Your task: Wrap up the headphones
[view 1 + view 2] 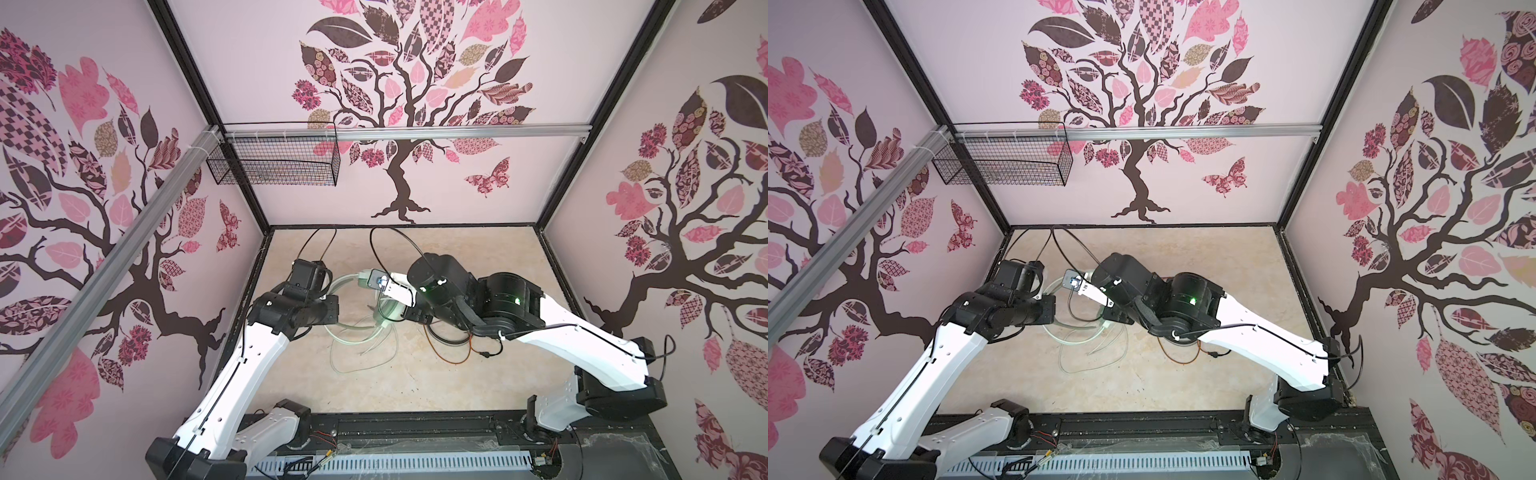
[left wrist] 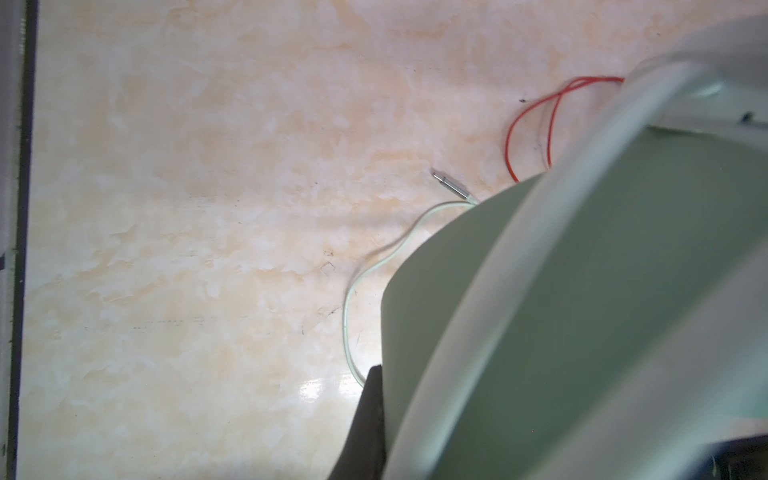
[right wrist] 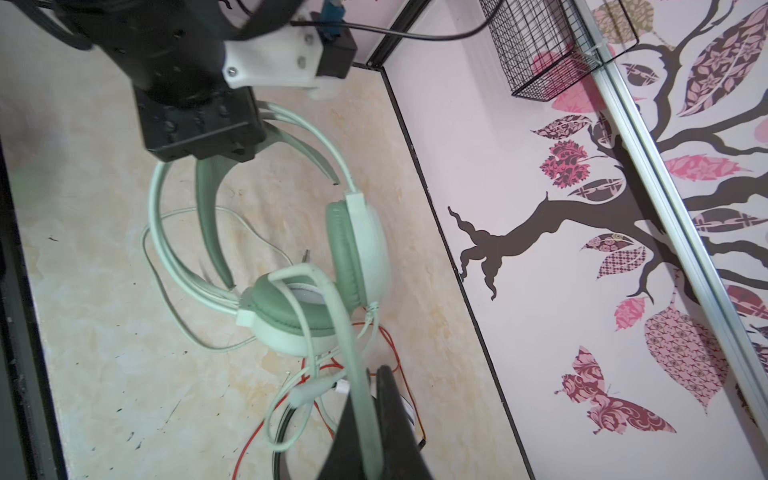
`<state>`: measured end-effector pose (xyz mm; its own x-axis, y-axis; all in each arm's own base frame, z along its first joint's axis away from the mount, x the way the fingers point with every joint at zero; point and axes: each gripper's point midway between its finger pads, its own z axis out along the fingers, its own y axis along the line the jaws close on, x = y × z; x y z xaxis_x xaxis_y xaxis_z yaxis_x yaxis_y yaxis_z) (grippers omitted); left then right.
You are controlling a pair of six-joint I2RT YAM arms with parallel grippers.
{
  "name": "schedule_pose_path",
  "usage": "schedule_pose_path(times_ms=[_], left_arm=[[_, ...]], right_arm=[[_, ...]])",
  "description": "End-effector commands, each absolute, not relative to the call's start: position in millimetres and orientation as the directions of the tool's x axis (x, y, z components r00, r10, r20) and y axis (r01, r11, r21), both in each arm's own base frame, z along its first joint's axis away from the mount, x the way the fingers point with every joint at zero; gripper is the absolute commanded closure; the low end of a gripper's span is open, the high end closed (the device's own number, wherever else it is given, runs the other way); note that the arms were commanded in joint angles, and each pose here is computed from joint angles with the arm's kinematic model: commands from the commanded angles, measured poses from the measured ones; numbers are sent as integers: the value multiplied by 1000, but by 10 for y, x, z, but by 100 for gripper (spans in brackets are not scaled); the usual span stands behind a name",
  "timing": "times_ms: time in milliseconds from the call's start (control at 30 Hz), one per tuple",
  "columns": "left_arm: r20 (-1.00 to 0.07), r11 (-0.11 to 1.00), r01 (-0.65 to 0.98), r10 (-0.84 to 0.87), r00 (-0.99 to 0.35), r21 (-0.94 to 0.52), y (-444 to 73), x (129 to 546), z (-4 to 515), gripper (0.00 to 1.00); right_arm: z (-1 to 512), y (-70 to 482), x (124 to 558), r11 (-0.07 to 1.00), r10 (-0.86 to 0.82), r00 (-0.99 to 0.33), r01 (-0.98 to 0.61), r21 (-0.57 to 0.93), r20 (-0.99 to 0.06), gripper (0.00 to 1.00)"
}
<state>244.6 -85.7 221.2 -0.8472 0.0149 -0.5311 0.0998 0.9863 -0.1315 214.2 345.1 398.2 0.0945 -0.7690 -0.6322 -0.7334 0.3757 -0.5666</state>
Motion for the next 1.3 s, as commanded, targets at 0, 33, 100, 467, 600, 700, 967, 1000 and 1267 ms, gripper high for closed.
schedule_pose_path(times_ms=[0,33,100,467,600,700,967,1000,1267], left_arm=[[-577,957,197,40,-816,-212,-1044,2350,2317,100],[-587,946,223,44,-808,-236,-1099,2313,2346,100],[-597,923,265,50,-801,-278,-1196,2252,2402,100],[-609,669,517,119,-785,-535,-1794,1706,2644,100],[-587,598,542,143,-797,-591,-1893,1561,2648,100],[-582,594,537,139,-801,-598,-1898,1550,2645,100],[-567,514,561,165,-807,-649,-2026,1473,2733,100],[-566,515,560,164,-808,-650,-2025,1472,2732,100],[-570,510,562,161,-806,-651,-2021,1442,2798,100]], right_arm=[[4038,3473,2144,348,-769,115,-749,-564,-628,100],[4021,3476,2158,349,-773,111,-748,-565,-625,100],[3973,3459,2230,358,-782,97,-739,-571,-616,100],[3830,3417,2848,432,-732,75,-717,-547,-677,100],[3831,3638,2878,382,-717,121,-755,-532,-687,100],[3878,3811,2879,347,-698,154,-781,-519,-699,100],[3898,4091,3208,389,-636,120,-803,-452,-762,100],[3936,4083,3318,423,-614,86,-803,-420,-784,100],[3532,4093,3788,524,-593,-92,-798,-297,-800,100]])
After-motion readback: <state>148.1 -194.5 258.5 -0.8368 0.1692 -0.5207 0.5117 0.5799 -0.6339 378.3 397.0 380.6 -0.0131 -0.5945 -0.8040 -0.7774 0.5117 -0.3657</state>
